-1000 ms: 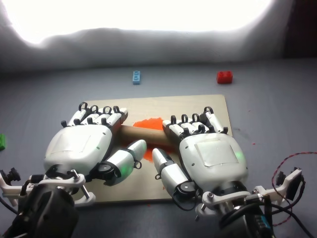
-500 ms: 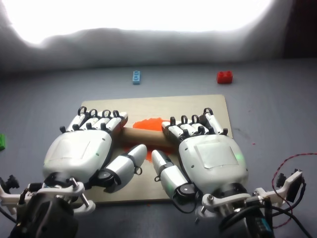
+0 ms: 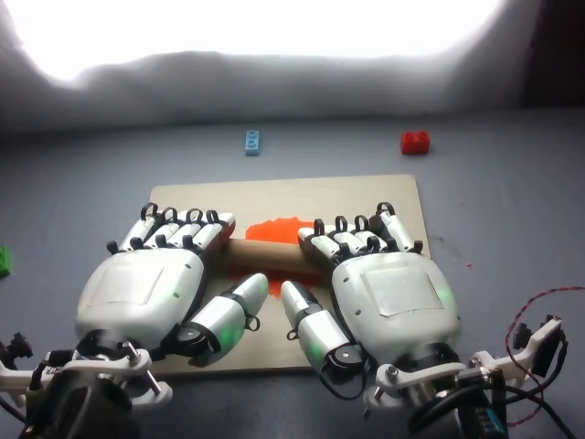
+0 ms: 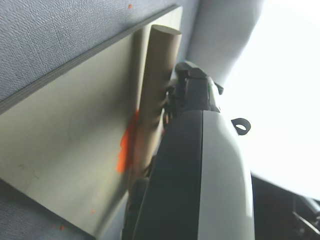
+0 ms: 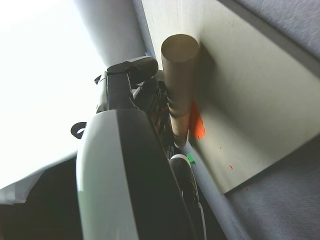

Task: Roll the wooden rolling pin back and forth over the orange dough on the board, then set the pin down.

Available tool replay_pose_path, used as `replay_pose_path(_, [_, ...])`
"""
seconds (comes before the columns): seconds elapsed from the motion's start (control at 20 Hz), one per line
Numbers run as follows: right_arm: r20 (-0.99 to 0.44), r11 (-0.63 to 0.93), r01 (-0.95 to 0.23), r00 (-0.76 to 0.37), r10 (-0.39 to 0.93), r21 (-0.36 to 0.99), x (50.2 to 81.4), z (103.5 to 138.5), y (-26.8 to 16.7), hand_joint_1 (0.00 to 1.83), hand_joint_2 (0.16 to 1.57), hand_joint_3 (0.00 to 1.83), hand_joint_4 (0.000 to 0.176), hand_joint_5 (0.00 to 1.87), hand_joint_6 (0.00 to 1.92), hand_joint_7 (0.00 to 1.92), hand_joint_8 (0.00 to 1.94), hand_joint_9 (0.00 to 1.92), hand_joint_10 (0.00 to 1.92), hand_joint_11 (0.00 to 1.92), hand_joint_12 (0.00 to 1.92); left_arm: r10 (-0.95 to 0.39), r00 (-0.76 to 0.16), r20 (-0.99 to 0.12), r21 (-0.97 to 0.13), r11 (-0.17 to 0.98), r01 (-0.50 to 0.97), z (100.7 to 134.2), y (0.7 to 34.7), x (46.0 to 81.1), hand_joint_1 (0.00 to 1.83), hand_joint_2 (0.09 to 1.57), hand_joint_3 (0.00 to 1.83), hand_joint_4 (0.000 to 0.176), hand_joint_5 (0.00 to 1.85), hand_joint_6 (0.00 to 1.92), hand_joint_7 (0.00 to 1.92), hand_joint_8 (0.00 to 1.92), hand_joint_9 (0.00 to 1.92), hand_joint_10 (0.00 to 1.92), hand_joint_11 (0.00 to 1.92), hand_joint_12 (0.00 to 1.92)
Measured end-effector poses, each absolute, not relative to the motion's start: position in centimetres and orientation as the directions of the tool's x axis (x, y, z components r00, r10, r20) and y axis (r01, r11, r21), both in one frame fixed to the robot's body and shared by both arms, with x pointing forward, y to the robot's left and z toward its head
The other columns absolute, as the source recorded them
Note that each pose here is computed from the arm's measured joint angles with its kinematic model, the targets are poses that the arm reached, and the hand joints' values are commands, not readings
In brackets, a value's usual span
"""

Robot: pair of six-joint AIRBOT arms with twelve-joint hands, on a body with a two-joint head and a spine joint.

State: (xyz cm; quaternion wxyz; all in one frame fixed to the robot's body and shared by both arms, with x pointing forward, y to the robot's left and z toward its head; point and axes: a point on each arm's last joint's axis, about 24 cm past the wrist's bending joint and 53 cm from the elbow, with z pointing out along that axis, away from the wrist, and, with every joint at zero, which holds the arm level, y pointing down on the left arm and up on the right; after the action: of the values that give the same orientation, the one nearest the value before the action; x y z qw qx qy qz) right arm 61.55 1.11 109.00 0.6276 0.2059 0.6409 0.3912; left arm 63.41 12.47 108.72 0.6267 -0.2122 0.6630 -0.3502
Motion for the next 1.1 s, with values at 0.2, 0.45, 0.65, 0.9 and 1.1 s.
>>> replay_pose_path(0.2, [-0.644, 0.610, -0.228, -0.129, 0.754, 0.759, 61.4, 109.0, 1.0, 0.00, 1.50, 0.00, 0.000, 0.58, 0.01, 0.54, 0.01, 0.50, 0.01, 0.00, 1.05, -0.724, -0.121, -0.679, -0.733, 0.661, 0.161, 108.7, 12.4, 62.7, 0.00, 1.43, 0.00, 0.000, 0.26, 0.00, 0.33, 0.00, 0.27, 0.00, 0.00, 0.42])
replay_pose_path(0.45, [-0.645, 0.610, -0.232, -0.128, 0.753, 0.758, 61.3, 109.0, 1.1, 0.00, 1.50, 0.00, 0.000, 0.58, 0.01, 0.54, 0.01, 0.50, 0.01, 0.00, 1.05, -0.724, -0.123, -0.679, -0.733, 0.659, 0.168, 108.7, 12.5, 62.2, 0.00, 1.43, 0.00, 0.000, 0.26, 0.00, 0.33, 0.00, 0.27, 0.00, 0.00, 0.41])
replay_pose_path(0.65, [-0.646, 0.610, -0.233, -0.127, 0.753, 0.757, 61.3, 109.1, 1.1, 0.00, 1.50, 0.00, 0.000, 0.58, 0.01, 0.54, 0.00, 0.50, 0.01, 0.00, 1.05, -0.731, -0.126, -0.670, -0.741, 0.651, 0.164, 108.5, 12.6, 61.8, 0.00, 1.43, 0.00, 0.000, 0.26, 0.00, 0.33, 0.00, 0.27, 0.00, 0.00, 0.41])
replay_pose_path(0.9, [-0.646, 0.610, -0.235, -0.127, 0.753, 0.757, 61.3, 109.1, 1.1, 0.00, 1.50, 0.00, 0.000, 0.58, 0.01, 0.54, 0.00, 0.50, 0.01, 0.00, 1.04, -0.735, -0.128, -0.665, -0.745, 0.646, 0.165, 108.5, 12.8, 61.5, 0.00, 1.43, 0.00, 0.000, 0.26, 0.00, 0.33, 0.00, 0.27, 0.00, 0.00, 0.41])
replay_pose_path(1.1, [-0.646, 0.610, -0.234, -0.127, 0.753, 0.757, 61.3, 109.1, 1.1, 0.00, 1.50, 0.00, 0.000, 0.58, 0.01, 0.54, 0.00, 0.50, 0.01, 0.00, 1.04, -0.744, -0.129, -0.656, -0.754, 0.636, 0.167, 108.6, 12.7, 61.5, 0.00, 1.43, 0.00, 0.000, 0.26, 0.00, 0.33, 0.00, 0.27, 0.00, 0.00, 0.41])
